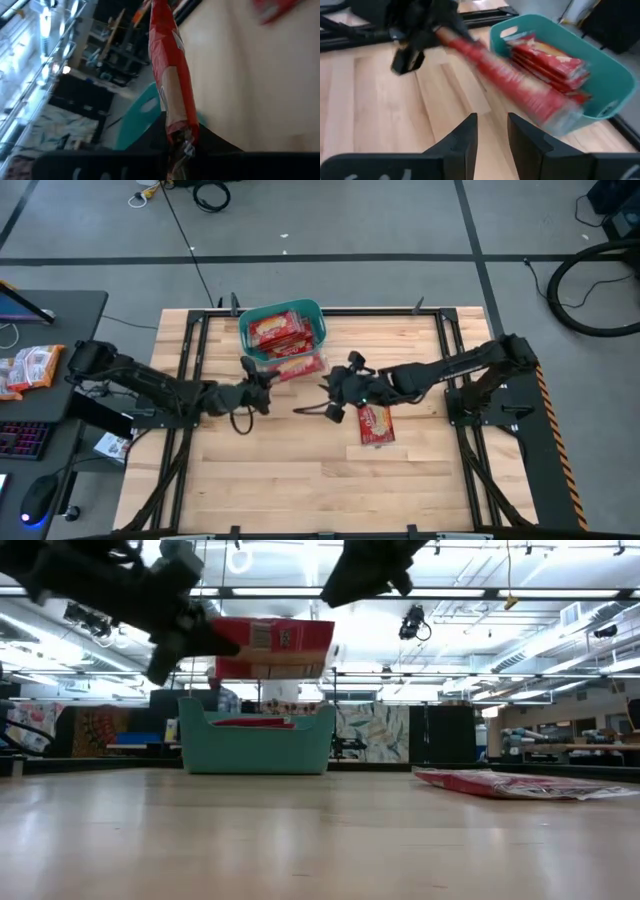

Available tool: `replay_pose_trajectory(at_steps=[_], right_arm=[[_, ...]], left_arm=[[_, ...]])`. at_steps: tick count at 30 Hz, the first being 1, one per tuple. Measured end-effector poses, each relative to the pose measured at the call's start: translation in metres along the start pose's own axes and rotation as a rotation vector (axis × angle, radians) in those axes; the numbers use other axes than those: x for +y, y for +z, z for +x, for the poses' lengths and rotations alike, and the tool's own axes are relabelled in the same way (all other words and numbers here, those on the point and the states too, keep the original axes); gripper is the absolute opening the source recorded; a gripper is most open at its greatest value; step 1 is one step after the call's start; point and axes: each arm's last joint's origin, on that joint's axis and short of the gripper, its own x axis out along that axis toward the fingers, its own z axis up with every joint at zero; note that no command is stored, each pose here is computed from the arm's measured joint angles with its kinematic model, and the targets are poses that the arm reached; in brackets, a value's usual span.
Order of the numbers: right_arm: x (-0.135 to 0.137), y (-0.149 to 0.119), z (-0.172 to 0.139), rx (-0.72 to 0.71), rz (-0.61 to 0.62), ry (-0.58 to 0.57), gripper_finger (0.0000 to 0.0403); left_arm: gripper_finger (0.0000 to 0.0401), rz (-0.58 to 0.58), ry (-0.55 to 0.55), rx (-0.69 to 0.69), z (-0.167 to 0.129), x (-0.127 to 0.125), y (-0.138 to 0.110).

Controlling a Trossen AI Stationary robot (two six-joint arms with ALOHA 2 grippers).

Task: Sort popcorn bags into baskets
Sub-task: Put the red popcorn bag into the blue container

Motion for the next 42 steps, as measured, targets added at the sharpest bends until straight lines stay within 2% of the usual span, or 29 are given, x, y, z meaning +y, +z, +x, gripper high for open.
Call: replay_pose_trajectory(at_steps=[4, 11, 14, 20, 25, 28, 36, 42], right_arm=[[0.006, -0.009, -0.002, 0.011, -0.026, -0.018, 0.0110], [0.009, -0.022, 0.000, 0.033, -0.003, -0.015, 0.0110], [0.009, -0.025, 0.001, 0.040, 0.004, -0.014, 0.0110], [0.009, -0.028, 0.003, 0.035, 0.010, -0.013, 0.0110], [0.010, -0.026, 0.003, 0.020, 0.015, -0.005, 0.0110], [0.010, -0.026, 0.003, 0.017, 0.016, -0.004, 0.0110], [0.010, -0.025, 0.003, 0.013, 0.017, -0.002, 0.0110], [0.011, -0.026, 0.003, 0.020, 0.023, 0.017, 0.0110]], left_arm=[[0.0033, -0.012, 0.042, 0.027, 0.013, 0.022, -0.010], [0.0033, -0.048, 0.063, 0.093, 0.038, 0.054, -0.043], [0.0034, -0.036, 0.074, 0.147, 0.044, 0.062, -0.057], [0.0034, -0.066, 0.063, 0.156, 0.052, 0.076, -0.075], [0.0037, -0.152, 0.062, 0.193, 0.055, 0.082, -0.087], [0.0059, -0.172, 0.049, 0.208, 0.055, 0.082, -0.091], [0.0161, -0.271, 0.033, 0.202, 0.055, 0.081, -0.092], [0.0167, -0.407, 0.135, 0.281, 0.055, 0.082, -0.095]])
